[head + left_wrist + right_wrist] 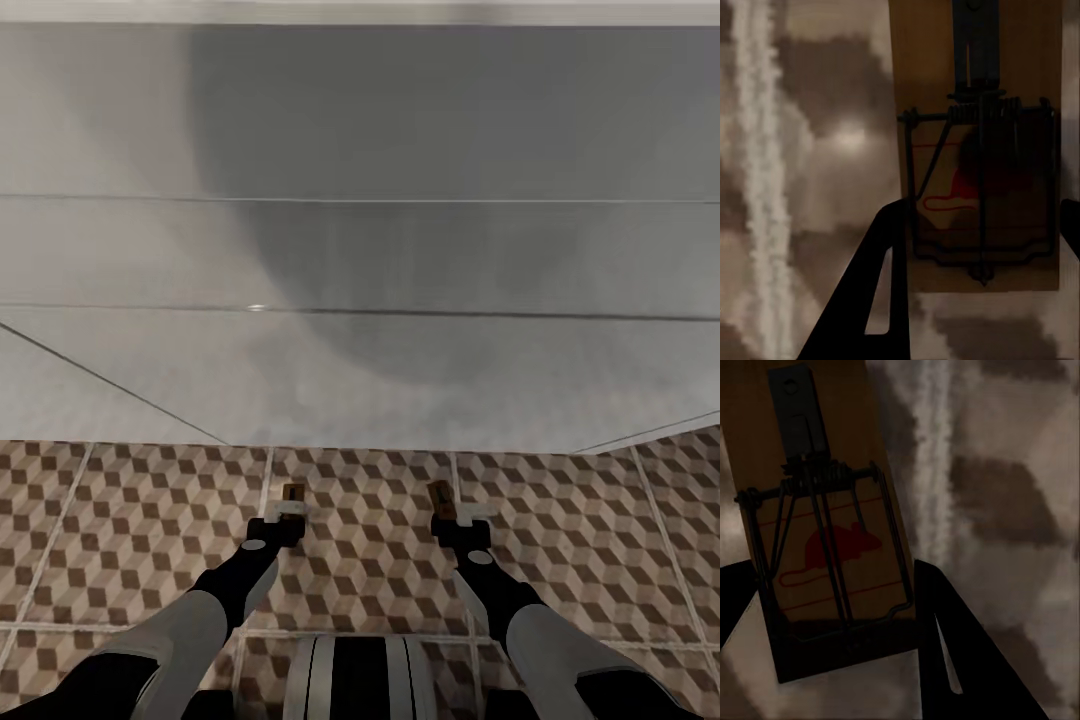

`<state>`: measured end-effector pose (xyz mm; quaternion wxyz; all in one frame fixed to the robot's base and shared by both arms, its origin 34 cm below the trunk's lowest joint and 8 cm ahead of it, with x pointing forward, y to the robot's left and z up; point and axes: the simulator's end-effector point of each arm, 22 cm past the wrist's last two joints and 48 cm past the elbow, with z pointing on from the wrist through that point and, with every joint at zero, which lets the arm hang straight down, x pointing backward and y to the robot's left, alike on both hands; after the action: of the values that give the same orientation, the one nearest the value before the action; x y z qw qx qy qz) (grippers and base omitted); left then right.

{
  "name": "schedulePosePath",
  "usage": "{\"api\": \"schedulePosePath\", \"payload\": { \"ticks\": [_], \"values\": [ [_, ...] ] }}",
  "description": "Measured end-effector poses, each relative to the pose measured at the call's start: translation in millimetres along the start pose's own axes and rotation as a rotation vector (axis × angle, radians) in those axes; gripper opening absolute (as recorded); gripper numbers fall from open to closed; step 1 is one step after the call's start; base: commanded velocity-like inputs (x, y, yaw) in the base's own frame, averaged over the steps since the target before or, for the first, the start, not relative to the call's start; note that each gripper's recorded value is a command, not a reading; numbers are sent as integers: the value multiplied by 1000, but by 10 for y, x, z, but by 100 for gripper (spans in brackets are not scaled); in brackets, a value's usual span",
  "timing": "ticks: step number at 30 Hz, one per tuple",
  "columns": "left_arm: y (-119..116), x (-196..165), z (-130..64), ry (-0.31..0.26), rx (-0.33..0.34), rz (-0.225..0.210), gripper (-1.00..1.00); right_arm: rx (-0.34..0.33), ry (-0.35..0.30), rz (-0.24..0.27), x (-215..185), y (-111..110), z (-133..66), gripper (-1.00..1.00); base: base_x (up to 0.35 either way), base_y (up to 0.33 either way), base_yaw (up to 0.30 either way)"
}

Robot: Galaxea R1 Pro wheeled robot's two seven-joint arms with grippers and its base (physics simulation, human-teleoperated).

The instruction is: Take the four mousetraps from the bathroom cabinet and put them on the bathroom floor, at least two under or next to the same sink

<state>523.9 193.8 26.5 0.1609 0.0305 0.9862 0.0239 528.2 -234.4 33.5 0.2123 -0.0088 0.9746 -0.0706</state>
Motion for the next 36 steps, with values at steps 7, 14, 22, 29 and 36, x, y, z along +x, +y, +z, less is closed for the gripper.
{"api": "schedulePosePath", "payload": {
  "ticks": [7,14,22,29,36],
  "values": [
    [-1,2,1,0,0,0,-100,0,-1,0,-1,0,1,-100,24,0,0],
    [-2,2,0,0,0,0,-100,0,3,-1,8,0,0,-100,2,0,0],
    [-4,5,0,1,0,-1,-100,-5,4,-1,9,11,1,-100,0,0,0],
    [-2,6,0,1,0,0,-100,-7,5,-2,15,10,1,-100,0,0,0],
    [2,6,1,1,-1,0,-100,-9,5,-1,13,18,1,-100,0,0,0]
  ]
}}
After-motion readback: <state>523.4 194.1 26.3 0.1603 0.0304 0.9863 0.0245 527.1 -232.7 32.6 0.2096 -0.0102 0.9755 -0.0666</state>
